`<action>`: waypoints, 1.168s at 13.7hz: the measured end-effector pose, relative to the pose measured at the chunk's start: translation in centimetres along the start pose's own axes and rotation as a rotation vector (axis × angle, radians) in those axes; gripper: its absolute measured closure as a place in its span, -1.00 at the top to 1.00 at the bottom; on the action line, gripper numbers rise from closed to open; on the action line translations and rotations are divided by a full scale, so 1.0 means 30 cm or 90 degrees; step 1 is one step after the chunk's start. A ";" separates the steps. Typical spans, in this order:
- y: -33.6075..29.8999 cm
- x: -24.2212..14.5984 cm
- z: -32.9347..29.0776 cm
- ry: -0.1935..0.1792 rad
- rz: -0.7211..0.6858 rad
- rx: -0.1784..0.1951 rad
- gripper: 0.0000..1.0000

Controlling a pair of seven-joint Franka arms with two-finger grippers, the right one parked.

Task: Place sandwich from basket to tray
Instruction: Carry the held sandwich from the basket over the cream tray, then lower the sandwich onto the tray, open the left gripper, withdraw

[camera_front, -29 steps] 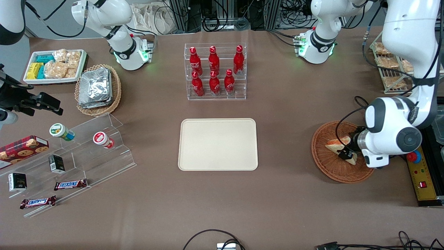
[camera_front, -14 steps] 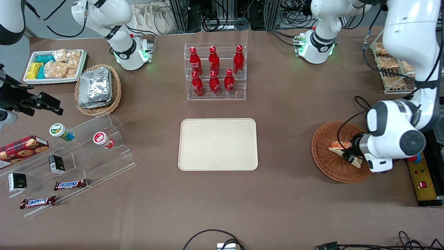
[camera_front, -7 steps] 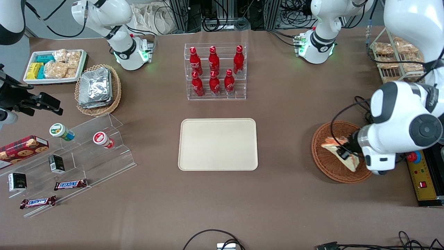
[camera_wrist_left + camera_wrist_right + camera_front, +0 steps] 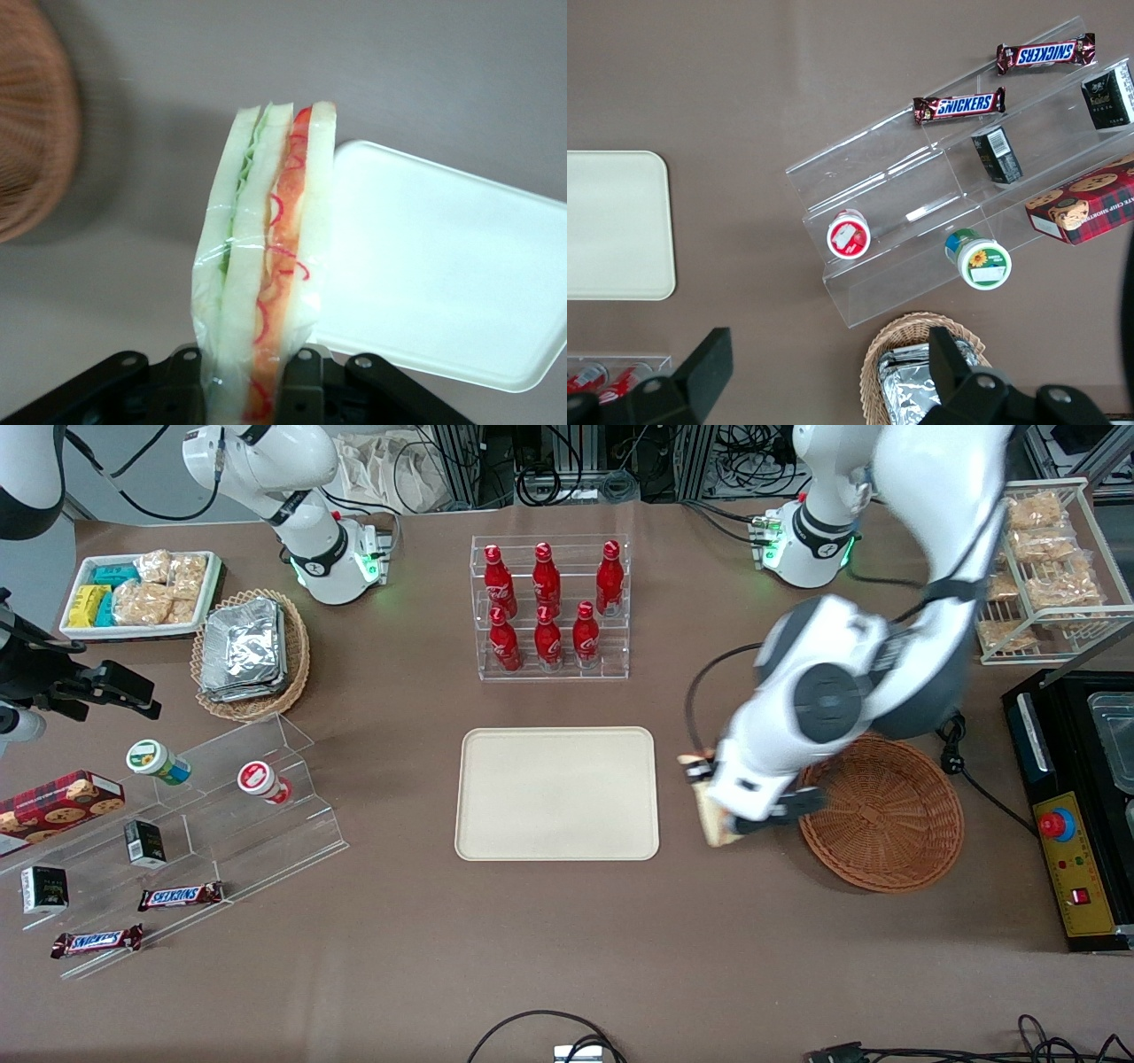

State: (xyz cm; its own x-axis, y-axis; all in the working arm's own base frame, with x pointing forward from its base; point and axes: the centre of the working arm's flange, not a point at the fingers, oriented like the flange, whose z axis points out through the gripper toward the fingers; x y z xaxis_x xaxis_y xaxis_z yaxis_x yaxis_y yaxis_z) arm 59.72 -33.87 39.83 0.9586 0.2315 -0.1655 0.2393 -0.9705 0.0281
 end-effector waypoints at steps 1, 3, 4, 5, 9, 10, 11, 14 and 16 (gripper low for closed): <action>0.068 -0.016 0.081 -0.006 0.019 -0.002 -0.59; 0.162 -0.041 0.231 -0.020 0.044 -0.002 -0.59; 0.189 -0.049 0.293 -0.022 0.053 0.004 -0.59; 0.204 -0.051 0.349 -0.024 0.057 0.014 -0.59; 0.237 -0.053 0.488 -0.030 0.062 0.020 -0.67; 0.243 -0.059 0.507 -0.033 0.064 0.023 -0.67; 0.253 -0.071 0.521 -0.035 0.069 0.026 -0.67; 0.277 -0.102 0.554 -0.040 0.079 0.034 -0.44; 0.278 -0.105 0.561 -0.041 0.080 0.037 -0.10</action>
State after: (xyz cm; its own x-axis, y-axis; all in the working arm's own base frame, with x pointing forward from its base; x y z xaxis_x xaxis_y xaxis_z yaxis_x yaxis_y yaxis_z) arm 56.09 -43.81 23.99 0.9681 0.1056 -0.2273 0.1076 -0.9942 -0.0037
